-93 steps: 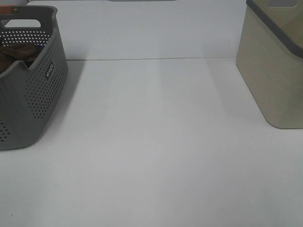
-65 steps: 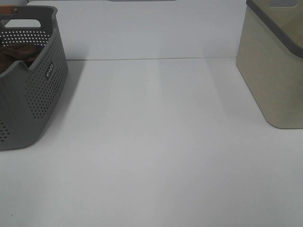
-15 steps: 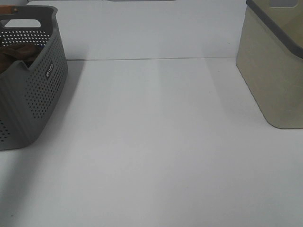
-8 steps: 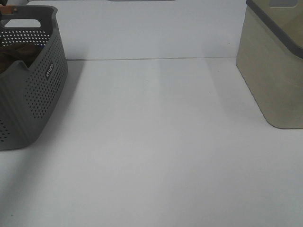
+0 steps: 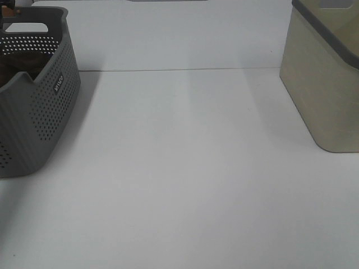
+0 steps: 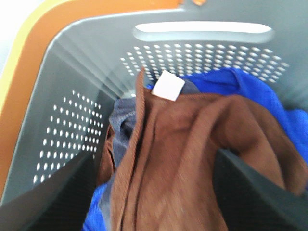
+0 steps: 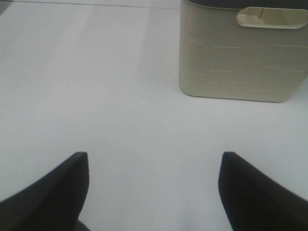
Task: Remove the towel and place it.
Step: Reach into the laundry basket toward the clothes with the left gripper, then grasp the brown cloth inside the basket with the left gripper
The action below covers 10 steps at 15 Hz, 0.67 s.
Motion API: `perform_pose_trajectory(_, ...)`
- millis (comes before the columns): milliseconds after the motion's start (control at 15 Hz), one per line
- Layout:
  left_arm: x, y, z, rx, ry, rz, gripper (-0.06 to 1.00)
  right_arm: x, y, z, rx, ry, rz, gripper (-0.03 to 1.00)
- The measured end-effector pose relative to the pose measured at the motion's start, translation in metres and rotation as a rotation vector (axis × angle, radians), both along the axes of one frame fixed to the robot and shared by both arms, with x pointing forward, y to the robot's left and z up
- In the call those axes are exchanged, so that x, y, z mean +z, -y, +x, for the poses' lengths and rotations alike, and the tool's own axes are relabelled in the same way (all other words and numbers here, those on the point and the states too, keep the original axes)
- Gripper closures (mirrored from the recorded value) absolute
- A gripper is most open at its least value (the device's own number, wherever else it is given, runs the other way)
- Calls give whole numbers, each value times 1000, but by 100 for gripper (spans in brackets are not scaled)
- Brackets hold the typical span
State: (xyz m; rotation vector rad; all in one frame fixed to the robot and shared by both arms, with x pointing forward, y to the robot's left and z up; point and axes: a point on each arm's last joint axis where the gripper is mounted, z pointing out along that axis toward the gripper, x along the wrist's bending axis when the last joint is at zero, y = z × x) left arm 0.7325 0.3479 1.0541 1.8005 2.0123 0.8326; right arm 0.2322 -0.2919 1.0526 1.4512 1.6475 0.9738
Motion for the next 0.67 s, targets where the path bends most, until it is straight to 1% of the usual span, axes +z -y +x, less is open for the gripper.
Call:
perform_pose_trajectory(333, -40, -20, 22, 33, -30, -2, 28, 0, 0, 0, 0, 0, 0, 25)
perform_pose_trajectory(400, -54, -27, 27, 37, -31, 1, 28, 0, 0, 0, 0, 0, 0, 25)
perform_pose_trajectory(533, -62, -27, 31, 29, -14, 8, 28, 0, 0, 0, 0, 0, 0, 25)
perform_pose_trajectory(667, -68, -28, 35, 19, 5, 22, 32, 0, 0, 0, 0, 0, 0, 25)
